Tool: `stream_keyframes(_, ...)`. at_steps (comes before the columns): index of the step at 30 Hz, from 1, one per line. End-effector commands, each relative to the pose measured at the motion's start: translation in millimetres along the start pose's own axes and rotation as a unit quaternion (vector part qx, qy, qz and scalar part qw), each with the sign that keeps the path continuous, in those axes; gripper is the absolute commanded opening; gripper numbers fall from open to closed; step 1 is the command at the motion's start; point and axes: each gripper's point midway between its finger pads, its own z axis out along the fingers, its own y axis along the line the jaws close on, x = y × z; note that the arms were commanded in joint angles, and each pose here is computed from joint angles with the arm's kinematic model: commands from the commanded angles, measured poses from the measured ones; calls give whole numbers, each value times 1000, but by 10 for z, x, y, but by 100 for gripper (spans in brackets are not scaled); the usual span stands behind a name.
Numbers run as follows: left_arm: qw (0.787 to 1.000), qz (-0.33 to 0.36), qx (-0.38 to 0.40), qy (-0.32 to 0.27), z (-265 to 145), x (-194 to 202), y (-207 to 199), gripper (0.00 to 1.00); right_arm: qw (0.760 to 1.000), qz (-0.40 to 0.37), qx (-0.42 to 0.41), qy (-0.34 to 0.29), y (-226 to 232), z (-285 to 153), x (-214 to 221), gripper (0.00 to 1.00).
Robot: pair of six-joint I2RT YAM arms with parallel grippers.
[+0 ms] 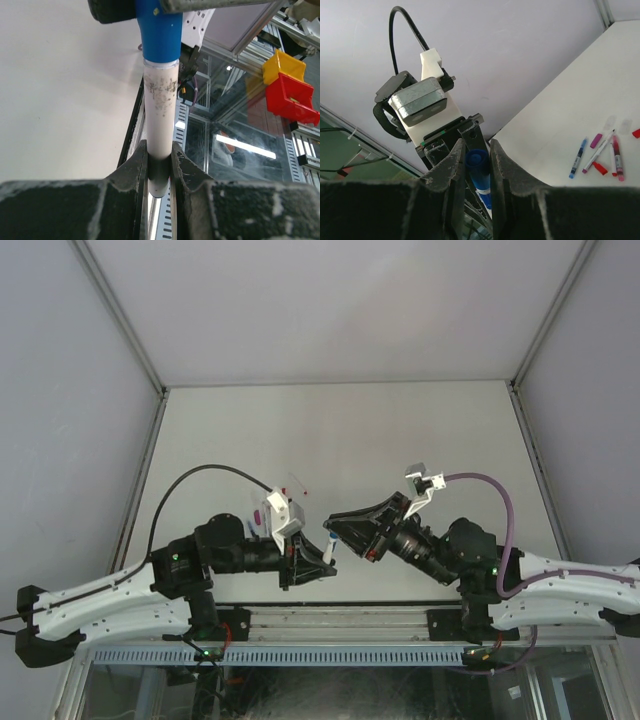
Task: Insert the pens into the pen caps
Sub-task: Press the pen cap onto the pen.
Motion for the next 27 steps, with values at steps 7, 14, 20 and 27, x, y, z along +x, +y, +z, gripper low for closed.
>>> stream_keyframes(7,932,61,22,-356,-738,-2068,-518,0,938,-103,105,312,-786,-673,1864,0)
stream_keyframes(14,931,61,21,-358,-760,-2069,-521,0,919,-153,156,328,-1029,-820,1957,0)
stream_keyframes(20,932,59,20,-357,-750,-2066,-516,0,901,-192,197,336,-1188,-900,2007,0)
stream_keyframes(27,934,59,7,-353,-728,-2042,-458,0,912,-183,178,322,-1070,-808,1986,0)
